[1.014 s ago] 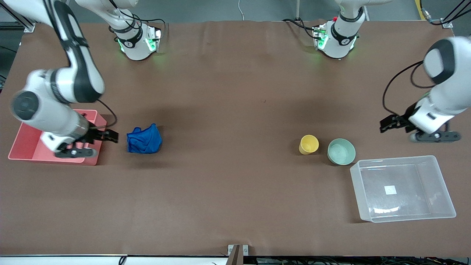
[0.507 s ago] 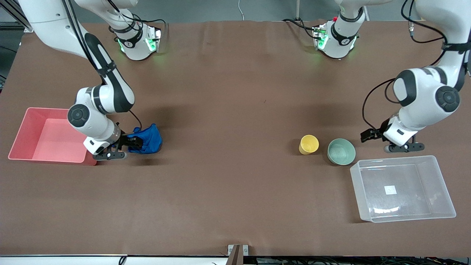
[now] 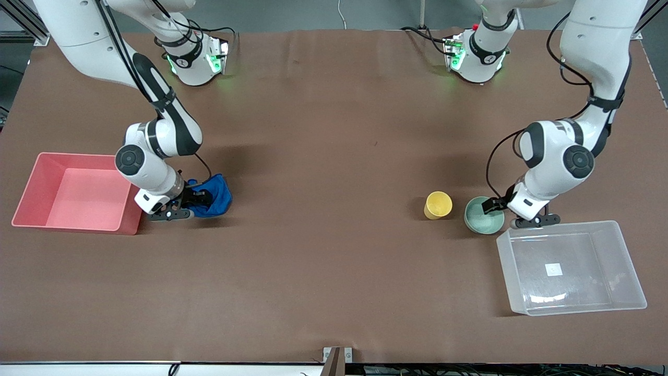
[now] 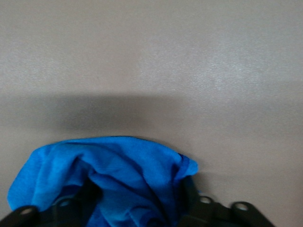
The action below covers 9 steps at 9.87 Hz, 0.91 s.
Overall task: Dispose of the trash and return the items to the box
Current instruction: 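Grasp the blue cloth with the right gripper while the left gripper grasps the bowl, then lift the cloth into the pink bin while the left gripper carries the bowl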
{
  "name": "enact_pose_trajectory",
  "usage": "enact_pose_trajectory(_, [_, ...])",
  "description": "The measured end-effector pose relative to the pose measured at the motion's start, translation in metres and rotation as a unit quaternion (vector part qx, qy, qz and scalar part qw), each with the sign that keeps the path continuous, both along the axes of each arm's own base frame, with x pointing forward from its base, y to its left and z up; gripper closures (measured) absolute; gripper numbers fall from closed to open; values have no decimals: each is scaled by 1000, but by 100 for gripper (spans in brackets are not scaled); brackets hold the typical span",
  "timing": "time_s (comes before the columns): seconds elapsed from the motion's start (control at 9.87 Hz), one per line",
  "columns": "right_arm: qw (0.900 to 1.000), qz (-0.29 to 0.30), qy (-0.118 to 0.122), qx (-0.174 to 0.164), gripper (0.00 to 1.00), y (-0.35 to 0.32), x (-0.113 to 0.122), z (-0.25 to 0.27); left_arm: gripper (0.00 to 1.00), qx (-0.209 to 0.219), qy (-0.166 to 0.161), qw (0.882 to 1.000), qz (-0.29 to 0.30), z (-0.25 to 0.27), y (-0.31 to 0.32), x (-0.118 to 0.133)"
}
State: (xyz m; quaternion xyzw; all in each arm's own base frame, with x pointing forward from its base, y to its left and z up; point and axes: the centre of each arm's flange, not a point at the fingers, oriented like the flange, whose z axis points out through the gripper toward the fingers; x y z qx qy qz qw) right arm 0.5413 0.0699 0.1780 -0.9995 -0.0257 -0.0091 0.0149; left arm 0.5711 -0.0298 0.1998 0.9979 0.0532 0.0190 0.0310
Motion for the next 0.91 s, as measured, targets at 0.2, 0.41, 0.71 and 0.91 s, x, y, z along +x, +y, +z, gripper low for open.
enact_pose_trajectory(0.2, [1000, -17, -2, 4, 60, 10, 0, 3, 30, 0, 1, 1000, 1, -12, 0, -1])
enact_pose_trajectory(0.41, [1000, -25, 16, 1, 81, 12, 4, 8, 62, 0, 0, 1000, 1, -11, 0, 0])
enact_pose_trajectory(0.71, [994, -50, 93, -21, 82, 19, 40, 97, 89, 0, -4, 1000, 0, -9, 0, 2])
enact_pose_trajectory(0.91, [991, -59, 115, -31, 82, 15, 57, 206, 95, 0, -13, 1000, -5, 1, -1, 5])
